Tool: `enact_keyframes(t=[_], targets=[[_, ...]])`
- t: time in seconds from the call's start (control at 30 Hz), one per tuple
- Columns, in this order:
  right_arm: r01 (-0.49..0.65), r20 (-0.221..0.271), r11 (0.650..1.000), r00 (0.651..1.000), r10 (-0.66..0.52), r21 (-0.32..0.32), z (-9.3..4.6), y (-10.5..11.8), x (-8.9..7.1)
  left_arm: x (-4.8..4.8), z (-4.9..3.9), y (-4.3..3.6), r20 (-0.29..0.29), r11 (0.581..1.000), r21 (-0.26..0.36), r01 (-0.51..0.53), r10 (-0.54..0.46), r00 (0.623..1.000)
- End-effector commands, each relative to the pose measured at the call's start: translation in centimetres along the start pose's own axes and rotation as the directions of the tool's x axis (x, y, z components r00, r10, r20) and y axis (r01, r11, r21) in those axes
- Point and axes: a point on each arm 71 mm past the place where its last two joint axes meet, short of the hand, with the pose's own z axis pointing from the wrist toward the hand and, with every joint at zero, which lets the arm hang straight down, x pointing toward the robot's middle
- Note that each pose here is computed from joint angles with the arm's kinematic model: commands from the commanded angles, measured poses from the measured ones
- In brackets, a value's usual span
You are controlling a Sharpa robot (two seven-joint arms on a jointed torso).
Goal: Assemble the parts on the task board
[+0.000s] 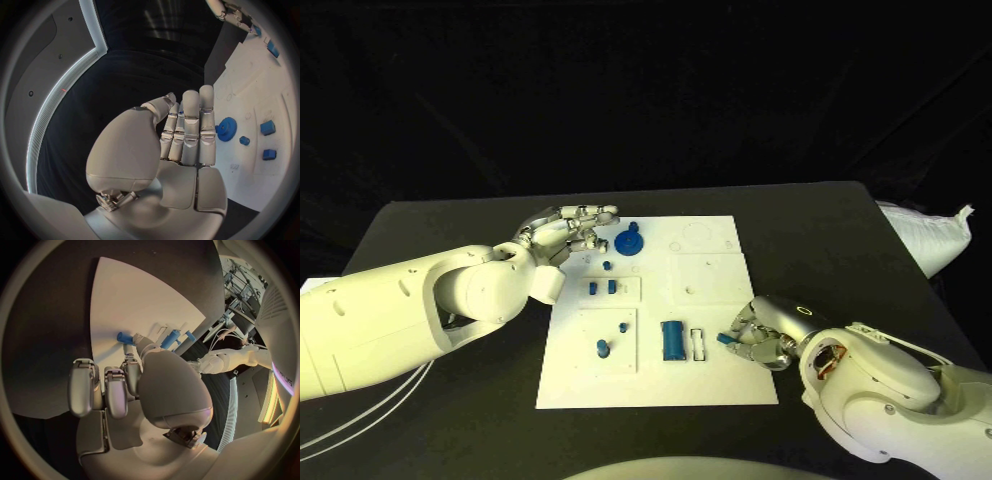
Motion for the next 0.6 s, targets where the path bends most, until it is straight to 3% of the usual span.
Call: enact_keyframes(t=[0.03, 0.3, 0.6], targets=[[-0.153, -0.026, 0.987, 0.988, 0.154, 0.041, -0.1, 0.1, 0.2, 0.34, 0.01, -0.02, -0.025, 1.0, 0.005, 0.001, -0.001, 1.0], [-0.211, -0.093, 0.975, 0.972, 0.217, 0.063, 0.1, 0.6, 0.9, 0.39, 0.02, -0.01, -0.027, 1.0, 0.005, -0.001, 0.001, 1.0], [-0.243, -0.109, 0.968, 0.963, 0.248, 0.06, 0.7, 1.5, 1.4, 0.45, 0.03, 0.0, -0.029, 1.0, 0.005, -0.001, 0.002, 1.0]])
